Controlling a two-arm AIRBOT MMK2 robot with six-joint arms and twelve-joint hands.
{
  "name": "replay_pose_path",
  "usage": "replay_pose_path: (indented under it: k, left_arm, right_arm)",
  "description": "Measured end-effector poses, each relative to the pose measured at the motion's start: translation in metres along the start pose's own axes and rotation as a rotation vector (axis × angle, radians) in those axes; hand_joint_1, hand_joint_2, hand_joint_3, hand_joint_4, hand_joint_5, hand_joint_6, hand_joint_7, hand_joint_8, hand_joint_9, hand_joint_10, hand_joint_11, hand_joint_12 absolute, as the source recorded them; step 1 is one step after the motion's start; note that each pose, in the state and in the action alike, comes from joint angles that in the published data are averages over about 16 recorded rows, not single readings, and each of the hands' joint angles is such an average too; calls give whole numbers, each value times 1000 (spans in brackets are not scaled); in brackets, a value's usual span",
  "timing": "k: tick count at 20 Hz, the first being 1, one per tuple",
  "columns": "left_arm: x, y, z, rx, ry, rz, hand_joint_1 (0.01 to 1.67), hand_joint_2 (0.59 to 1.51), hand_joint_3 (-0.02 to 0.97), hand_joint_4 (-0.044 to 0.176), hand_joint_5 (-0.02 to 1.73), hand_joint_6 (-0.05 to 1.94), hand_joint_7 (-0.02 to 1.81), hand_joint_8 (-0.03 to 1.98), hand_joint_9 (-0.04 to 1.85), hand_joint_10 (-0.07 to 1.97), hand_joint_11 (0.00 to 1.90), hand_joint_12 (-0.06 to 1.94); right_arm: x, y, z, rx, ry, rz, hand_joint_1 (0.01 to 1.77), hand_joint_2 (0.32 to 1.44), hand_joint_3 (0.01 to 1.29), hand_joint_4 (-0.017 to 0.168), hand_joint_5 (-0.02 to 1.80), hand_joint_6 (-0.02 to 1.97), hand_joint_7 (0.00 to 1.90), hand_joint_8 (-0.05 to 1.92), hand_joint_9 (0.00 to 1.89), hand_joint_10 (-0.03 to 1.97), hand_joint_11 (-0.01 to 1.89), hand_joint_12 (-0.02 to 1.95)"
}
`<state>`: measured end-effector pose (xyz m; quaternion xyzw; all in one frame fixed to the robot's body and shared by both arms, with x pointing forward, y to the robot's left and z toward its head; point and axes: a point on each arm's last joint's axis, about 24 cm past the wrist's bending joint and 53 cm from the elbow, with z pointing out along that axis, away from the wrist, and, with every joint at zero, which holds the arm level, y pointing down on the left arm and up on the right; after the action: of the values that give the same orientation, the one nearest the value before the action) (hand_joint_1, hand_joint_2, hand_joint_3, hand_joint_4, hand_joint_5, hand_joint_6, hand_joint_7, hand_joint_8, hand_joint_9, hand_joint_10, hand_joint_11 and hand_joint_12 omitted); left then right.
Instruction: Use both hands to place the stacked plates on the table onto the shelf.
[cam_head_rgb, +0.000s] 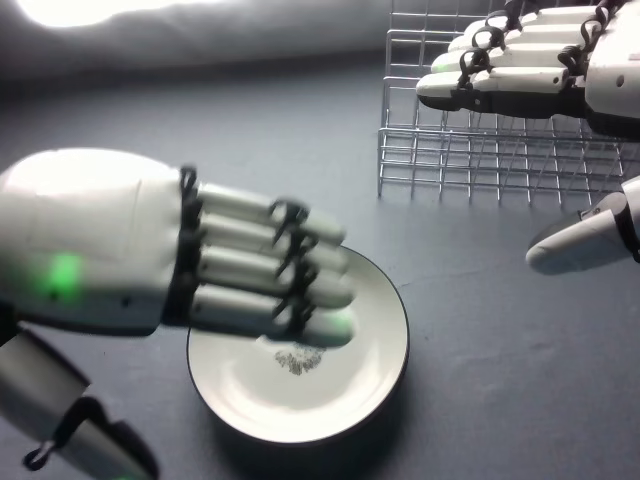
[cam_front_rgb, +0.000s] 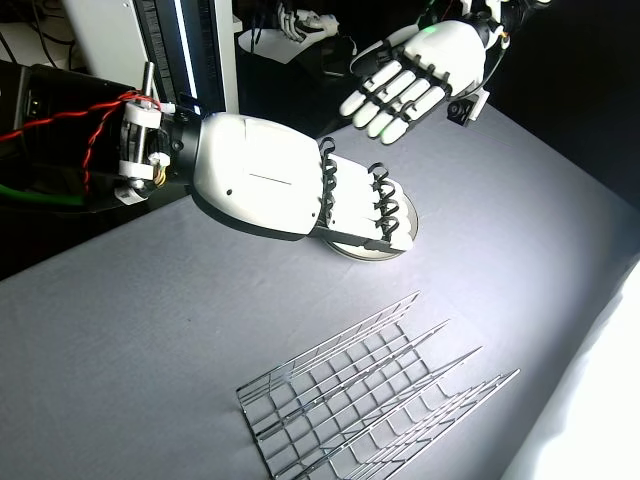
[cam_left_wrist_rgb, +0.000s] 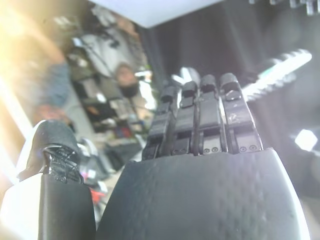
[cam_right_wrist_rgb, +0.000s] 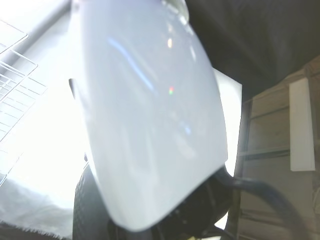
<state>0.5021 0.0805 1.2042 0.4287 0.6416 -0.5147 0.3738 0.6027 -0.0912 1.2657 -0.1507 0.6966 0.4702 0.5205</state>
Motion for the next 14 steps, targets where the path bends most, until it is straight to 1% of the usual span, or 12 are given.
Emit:
replay_pose_path:
  k: [4, 7, 11, 14]
  left_arm:
    - [23, 6, -4, -9, 83, 6, 18, 1116, 18, 2, 21, 4, 20, 17, 21, 12, 16, 5]
    - [40, 14, -7, -26, 143, 23, 17, 1112, 16, 1, 21, 4, 19, 17, 21, 12, 15, 5]
    - [59, 26, -11, -49, 202, 40, 18, 1111, 13, 1, 21, 4, 19, 17, 21, 12, 15, 5]
    - [70, 37, -14, -71, 235, 55, 18, 1112, 14, 2, 20, 4, 19, 17, 21, 12, 15, 5]
  right_arm:
    - [0, 0, 0, -2, 0, -11, 417, 986, 14, 0, 21, 14, 11, 18, 16, 10, 23, 3]
    - [0, 0, 0, -4, 1, -19, 512, 983, 14, 0, 19, 14, 11, 18, 16, 10, 25, 15]
    - [1, 1, 0, -7, 4, -35, 596, 994, 14, 1, 17, 14, 12, 18, 18, 9, 23, 71]
    - [2, 1, -1, -13, 9, -57, 624, 1004, 14, 3, 15, 14, 12, 18, 20, 9, 21, 118]
